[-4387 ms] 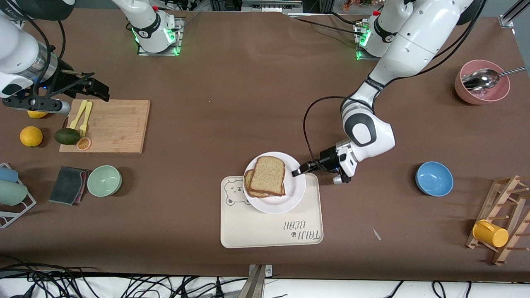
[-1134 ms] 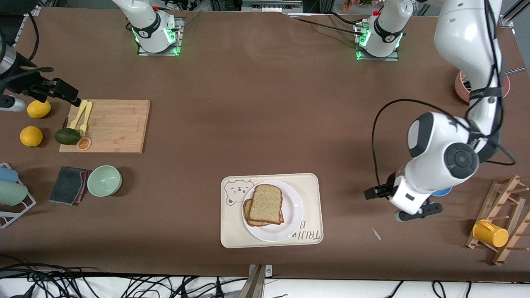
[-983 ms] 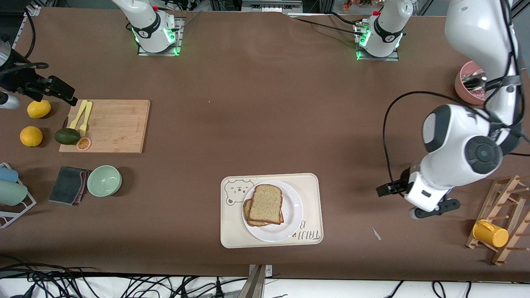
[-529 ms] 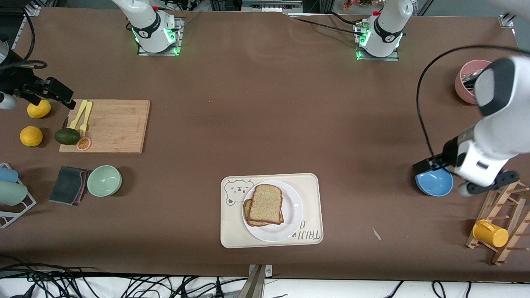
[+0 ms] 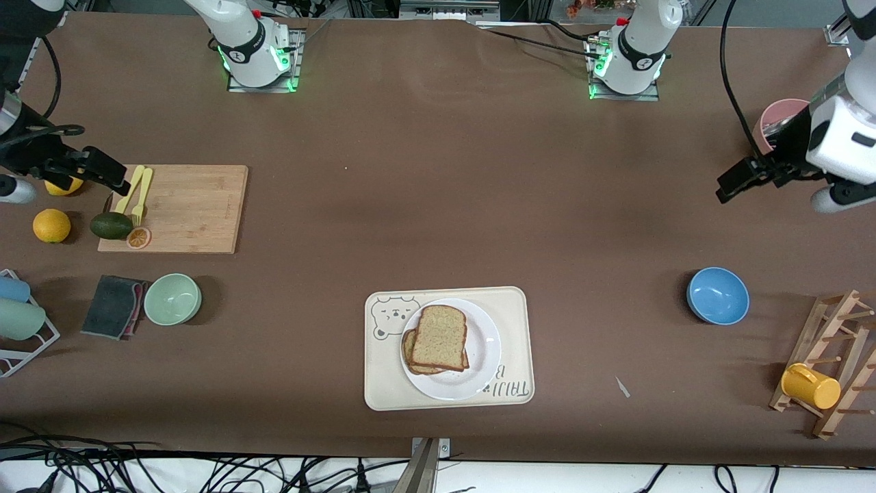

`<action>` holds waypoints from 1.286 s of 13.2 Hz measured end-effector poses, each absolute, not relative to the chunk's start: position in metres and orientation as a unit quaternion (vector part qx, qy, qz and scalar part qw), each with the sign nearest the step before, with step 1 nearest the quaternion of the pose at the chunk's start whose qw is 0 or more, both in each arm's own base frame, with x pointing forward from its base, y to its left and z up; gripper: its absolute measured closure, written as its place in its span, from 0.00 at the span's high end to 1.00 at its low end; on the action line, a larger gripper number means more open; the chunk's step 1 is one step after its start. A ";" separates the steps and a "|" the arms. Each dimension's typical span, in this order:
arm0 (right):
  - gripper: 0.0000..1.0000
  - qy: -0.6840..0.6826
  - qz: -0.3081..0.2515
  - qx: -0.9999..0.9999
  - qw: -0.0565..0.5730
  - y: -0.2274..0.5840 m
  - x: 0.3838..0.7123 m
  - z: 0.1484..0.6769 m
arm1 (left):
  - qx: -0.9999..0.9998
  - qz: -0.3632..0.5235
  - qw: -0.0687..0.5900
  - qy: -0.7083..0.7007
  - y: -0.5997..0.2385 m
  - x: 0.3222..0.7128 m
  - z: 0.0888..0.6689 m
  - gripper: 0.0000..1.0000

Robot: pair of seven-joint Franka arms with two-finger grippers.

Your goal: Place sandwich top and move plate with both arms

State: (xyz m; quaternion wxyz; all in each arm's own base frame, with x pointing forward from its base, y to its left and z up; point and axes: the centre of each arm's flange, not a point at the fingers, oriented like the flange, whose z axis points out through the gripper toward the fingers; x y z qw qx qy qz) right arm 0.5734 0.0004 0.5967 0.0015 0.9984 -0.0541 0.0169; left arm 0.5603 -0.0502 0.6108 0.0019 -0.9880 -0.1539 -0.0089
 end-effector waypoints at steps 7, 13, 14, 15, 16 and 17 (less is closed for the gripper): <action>1.00 -0.039 -0.019 0.999 -0.004 -0.004 0.565 0.602 | -0.988 -0.005 0.010 -0.154 -0.049 0.521 0.591 1.00; 1.00 -0.016 -0.013 1.000 0.005 0.014 0.586 0.606 | -0.988 -0.012 0.008 -0.156 -0.047 0.523 0.576 1.00; 1.00 -0.015 -0.013 1.000 0.005 0.014 0.586 0.609 | -0.988 -0.013 0.008 -0.157 -0.046 0.523 0.577 1.00; 1.00 -0.015 -0.012 1.000 0.005 0.014 0.586 0.611 | -0.987 -0.014 0.008 -0.157 -0.046 0.522 0.578 1.00; 1.00 -0.015 -0.012 1.000 0.005 0.015 0.586 0.613 | -0.988 -0.016 0.007 -0.157 -0.047 0.522 0.579 1.00; 1.00 -0.015 -0.012 1.000 0.005 0.014 0.586 0.614 | -0.988 -0.017 0.007 -0.156 -0.047 0.522 0.580 1.00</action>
